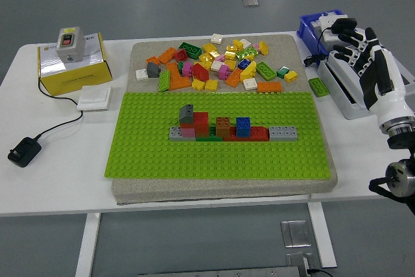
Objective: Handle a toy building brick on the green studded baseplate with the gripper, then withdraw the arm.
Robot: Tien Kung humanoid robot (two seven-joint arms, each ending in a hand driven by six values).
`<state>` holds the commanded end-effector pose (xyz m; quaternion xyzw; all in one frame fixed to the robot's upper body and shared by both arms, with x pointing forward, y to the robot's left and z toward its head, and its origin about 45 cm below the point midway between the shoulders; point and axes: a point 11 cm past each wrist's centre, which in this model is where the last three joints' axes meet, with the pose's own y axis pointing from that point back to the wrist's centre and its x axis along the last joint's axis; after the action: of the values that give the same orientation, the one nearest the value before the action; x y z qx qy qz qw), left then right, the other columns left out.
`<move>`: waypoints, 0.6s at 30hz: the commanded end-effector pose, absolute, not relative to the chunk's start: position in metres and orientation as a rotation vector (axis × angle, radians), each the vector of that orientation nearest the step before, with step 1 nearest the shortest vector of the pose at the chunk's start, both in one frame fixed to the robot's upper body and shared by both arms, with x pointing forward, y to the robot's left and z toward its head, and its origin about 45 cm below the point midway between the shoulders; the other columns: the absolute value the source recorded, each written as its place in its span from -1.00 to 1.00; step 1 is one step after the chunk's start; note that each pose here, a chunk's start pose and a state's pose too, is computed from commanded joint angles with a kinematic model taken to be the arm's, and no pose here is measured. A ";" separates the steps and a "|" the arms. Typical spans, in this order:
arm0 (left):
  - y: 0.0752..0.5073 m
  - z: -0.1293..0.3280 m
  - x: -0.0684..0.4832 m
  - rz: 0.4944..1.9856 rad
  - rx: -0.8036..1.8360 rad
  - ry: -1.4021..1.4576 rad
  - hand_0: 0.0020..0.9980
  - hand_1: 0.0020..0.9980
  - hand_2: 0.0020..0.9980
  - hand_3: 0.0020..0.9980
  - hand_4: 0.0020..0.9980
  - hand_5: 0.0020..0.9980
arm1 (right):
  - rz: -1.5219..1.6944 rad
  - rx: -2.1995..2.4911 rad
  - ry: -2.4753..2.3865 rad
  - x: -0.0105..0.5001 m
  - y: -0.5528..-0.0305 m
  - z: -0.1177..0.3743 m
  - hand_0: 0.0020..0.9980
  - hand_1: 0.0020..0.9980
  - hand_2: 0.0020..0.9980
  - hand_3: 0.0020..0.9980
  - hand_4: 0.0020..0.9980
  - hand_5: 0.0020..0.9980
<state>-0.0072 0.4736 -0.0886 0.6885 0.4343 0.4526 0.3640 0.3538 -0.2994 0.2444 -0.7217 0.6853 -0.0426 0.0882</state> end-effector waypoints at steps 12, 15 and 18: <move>0.475 -0.087 -0.002 1.166 1.778 1.119 0.45 0.39 0.30 0.31 -0.28 0.21 | -0.099 -2.074 2.006 0.353 -0.305 0.256 0.53 0.48 0.56 0.49 0.31 0.93; 0.475 -0.087 -0.002 1.165 1.778 1.120 0.45 0.39 0.30 0.31 -0.28 0.21 | -0.109 -2.064 1.997 0.353 -0.305 0.261 0.53 0.48 0.56 0.49 0.31 0.93; 0.475 -0.087 -0.001 1.165 1.780 1.120 0.45 0.39 0.30 0.31 -0.27 0.19 | -0.110 -2.056 1.991 0.353 -0.304 0.264 0.51 0.47 0.56 0.49 0.31 0.93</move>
<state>-0.0015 0.4752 -0.0870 0.6905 0.4347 0.4519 0.3604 0.3534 -0.3040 0.2638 -0.7110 0.6884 -0.0380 0.1381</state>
